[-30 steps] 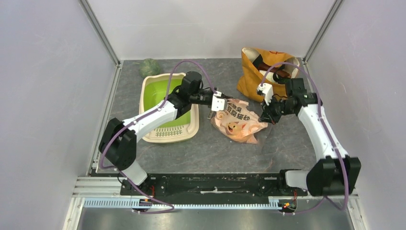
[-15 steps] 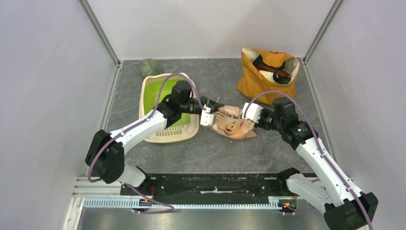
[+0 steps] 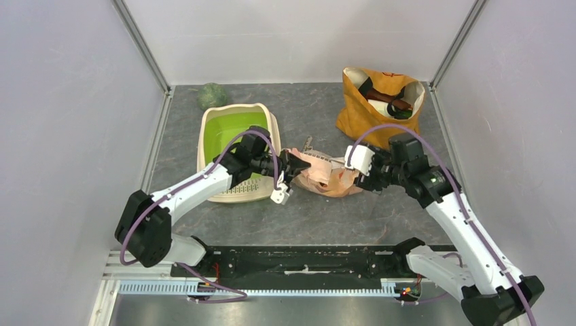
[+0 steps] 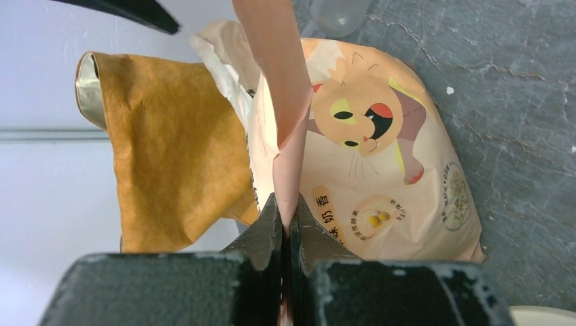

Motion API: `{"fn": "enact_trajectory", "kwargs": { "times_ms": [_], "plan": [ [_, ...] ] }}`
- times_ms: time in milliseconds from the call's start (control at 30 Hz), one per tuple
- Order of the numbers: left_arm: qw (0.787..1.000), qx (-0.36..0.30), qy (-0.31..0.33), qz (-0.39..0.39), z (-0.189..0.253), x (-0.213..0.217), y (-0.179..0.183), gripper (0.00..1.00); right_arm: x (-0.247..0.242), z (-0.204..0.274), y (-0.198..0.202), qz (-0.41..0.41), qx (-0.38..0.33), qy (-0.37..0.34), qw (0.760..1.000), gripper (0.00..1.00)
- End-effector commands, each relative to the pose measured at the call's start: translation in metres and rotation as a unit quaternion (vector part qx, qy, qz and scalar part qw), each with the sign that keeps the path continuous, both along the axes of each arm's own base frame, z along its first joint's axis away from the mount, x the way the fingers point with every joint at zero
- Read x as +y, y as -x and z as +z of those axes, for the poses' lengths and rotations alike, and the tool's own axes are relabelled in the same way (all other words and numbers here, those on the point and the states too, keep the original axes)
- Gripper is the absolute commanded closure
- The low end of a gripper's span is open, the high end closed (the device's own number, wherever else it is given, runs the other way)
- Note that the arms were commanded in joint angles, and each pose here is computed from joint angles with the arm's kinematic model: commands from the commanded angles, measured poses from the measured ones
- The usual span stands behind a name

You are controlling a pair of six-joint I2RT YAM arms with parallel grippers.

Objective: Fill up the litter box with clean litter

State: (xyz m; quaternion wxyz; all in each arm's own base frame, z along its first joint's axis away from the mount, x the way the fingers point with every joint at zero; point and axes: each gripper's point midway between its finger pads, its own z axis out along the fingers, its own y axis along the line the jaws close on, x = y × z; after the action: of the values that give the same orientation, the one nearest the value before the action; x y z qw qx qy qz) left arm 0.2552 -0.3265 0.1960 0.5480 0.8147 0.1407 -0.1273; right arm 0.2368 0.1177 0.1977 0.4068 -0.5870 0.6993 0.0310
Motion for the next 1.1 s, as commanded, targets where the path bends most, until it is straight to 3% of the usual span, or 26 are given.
{"fn": "enact_trajectory", "kwargs": {
  "times_ms": [0,100,200,400,567,833,1067],
  "plan": [
    [0.997,-0.065,0.0,-0.045,-0.004,0.01,0.014,0.98,0.017,0.043,0.026,0.008,0.066,-0.073,0.995,0.32],
    [0.991,-0.109,0.011,-0.072,-0.005,0.01,0.021,0.98,0.023,0.073,0.01,-0.023,0.092,-0.129,0.987,0.44],
    [0.987,-0.134,0.016,-0.089,-0.004,0.009,0.025,0.98,0.023,0.083,-0.012,-0.059,0.134,-0.157,0.977,0.46],
    [0.973,-0.187,0.007,-0.133,-0.015,0.013,0.036,0.98,0.026,0.053,-0.023,-0.061,0.225,-0.116,0.966,0.42],
    [0.973,-0.194,0.014,-0.124,-0.006,0.011,0.032,0.98,0.027,0.032,-0.023,-0.047,0.244,-0.07,0.966,0.42],
    [0.972,-0.202,0.019,-0.122,0.003,0.007,0.028,0.98,0.044,0.002,-0.03,-0.032,0.277,-0.036,0.96,0.34],
    [0.97,-0.209,0.025,-0.119,0.011,0.006,0.025,0.98,0.045,-0.019,-0.05,-0.049,0.261,-0.015,0.964,0.44]
  ]
}}
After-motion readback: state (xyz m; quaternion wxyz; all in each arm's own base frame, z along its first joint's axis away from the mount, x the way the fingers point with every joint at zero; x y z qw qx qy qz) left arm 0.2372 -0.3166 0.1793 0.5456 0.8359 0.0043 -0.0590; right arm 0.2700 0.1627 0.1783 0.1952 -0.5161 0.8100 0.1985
